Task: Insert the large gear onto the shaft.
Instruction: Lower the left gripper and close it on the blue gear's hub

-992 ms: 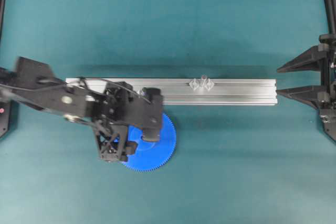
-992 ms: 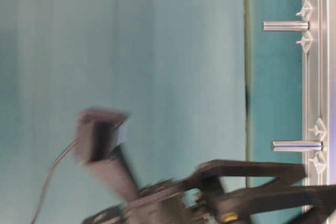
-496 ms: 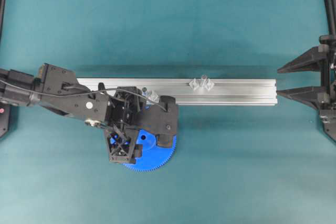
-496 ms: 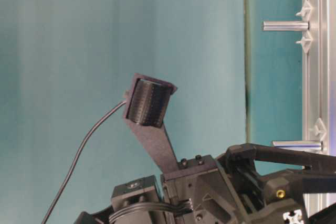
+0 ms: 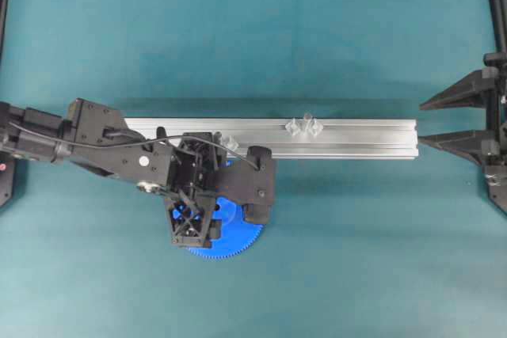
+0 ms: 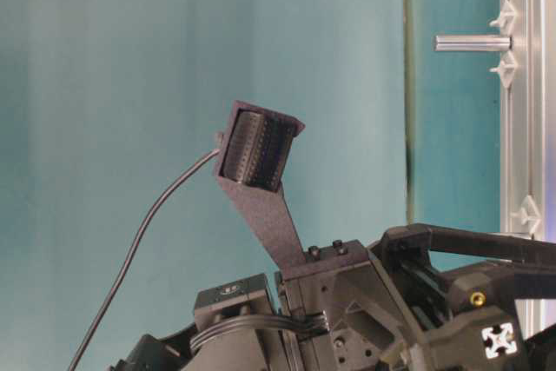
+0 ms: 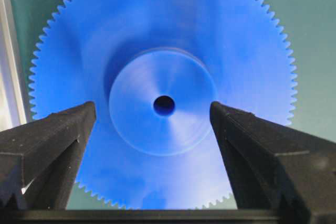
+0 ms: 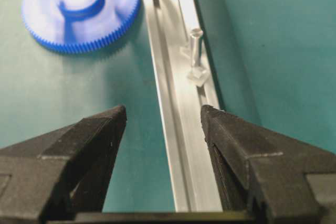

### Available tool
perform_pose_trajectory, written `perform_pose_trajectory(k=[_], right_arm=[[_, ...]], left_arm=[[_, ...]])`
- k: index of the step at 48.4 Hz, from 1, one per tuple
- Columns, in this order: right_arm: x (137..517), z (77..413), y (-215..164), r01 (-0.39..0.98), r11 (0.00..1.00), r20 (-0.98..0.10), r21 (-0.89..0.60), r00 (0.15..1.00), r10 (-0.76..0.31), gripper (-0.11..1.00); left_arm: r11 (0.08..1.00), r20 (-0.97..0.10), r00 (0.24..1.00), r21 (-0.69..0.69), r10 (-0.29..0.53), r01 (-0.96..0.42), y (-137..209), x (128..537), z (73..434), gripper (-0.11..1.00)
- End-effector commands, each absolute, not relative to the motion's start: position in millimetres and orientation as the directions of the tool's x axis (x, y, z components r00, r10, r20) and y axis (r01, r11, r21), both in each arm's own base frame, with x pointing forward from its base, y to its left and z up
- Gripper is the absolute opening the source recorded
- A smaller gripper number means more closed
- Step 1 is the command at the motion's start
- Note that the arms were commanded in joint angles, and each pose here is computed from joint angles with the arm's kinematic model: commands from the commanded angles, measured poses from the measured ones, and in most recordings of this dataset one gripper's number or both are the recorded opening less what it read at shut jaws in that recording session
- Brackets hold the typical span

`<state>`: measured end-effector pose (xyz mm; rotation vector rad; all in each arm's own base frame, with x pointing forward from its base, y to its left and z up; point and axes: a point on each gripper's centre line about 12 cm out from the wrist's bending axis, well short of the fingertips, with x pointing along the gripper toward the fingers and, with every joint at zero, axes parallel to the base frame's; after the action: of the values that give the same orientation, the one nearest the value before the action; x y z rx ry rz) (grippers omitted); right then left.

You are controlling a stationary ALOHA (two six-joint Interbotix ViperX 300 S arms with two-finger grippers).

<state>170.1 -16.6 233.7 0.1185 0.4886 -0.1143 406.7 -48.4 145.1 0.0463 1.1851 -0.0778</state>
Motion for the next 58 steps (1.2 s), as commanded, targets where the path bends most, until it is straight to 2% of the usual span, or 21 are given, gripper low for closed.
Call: perform_pose_trajectory(k=[1, 31, 58], right_arm=[[172, 238, -17, 0.137, 0.986, -0.462, 0.09, 0.883, -0.081, 0.69], [172, 236, -17, 0.138, 0.986, -0.464, 0.09, 0.882, -0.08, 0.69], [172, 236, -17, 0.138, 0.986, -0.464, 0.092, 0.882, -0.08, 0.69]], left_arm=[[0.996, -0.914, 0.403, -0.005, -0.042, 0.094, -52, 411, 155, 0.93], [0.996, -0.924, 0.381, -0.006, -0.039, 0.089, -52, 413, 144, 0.93], [0.996, -0.917, 0.397, -0.014, -0.049, 0.09, -60, 416, 140, 0.93]])
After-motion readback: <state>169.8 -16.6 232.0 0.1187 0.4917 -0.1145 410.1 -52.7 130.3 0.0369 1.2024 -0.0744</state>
